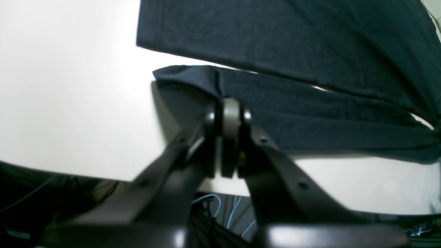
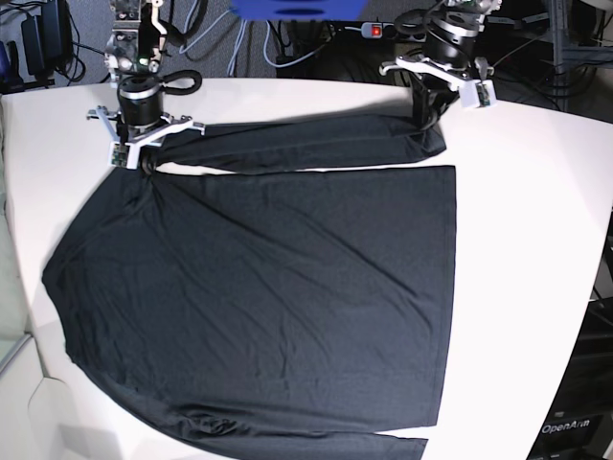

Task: Fold the T-shirt properly
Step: 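Lift the held shoulder edge with both grippers and pull it taut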

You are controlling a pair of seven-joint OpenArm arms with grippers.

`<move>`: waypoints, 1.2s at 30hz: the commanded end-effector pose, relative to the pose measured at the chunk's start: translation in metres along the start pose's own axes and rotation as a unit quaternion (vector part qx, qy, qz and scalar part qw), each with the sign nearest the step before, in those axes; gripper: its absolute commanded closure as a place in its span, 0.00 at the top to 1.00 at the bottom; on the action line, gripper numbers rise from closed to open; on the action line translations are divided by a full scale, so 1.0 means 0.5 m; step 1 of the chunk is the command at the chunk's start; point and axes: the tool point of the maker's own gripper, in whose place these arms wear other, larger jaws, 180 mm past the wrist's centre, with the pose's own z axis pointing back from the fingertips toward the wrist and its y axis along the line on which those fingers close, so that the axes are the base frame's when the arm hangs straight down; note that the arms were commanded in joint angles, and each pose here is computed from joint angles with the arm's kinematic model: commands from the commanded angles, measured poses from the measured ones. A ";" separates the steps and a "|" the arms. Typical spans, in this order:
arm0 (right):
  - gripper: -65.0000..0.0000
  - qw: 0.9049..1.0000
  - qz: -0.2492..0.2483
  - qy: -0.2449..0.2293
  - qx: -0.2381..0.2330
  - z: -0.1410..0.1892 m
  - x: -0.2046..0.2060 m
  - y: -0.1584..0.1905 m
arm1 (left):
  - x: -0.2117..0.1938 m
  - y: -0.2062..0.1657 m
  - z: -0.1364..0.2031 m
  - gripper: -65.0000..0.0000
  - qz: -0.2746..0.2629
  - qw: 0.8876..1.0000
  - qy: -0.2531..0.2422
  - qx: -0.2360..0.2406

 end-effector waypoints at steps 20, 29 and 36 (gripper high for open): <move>0.00 0.997 0.004 -0.072 0.006 0.006 0.104 0.011 | 0.088 -0.038 -0.009 0.00 0.000 0.998 -0.064 -0.026; 0.00 0.996 0.001 -0.094 0.008 -0.011 0.144 0.017 | 0.130 -0.044 -0.036 0.00 -0.003 0.995 -0.093 -0.032; 0.00 0.994 -0.002 -0.113 0.010 -0.027 0.180 0.025 | 0.162 -0.049 -0.058 0.00 -0.007 0.993 -0.115 -0.038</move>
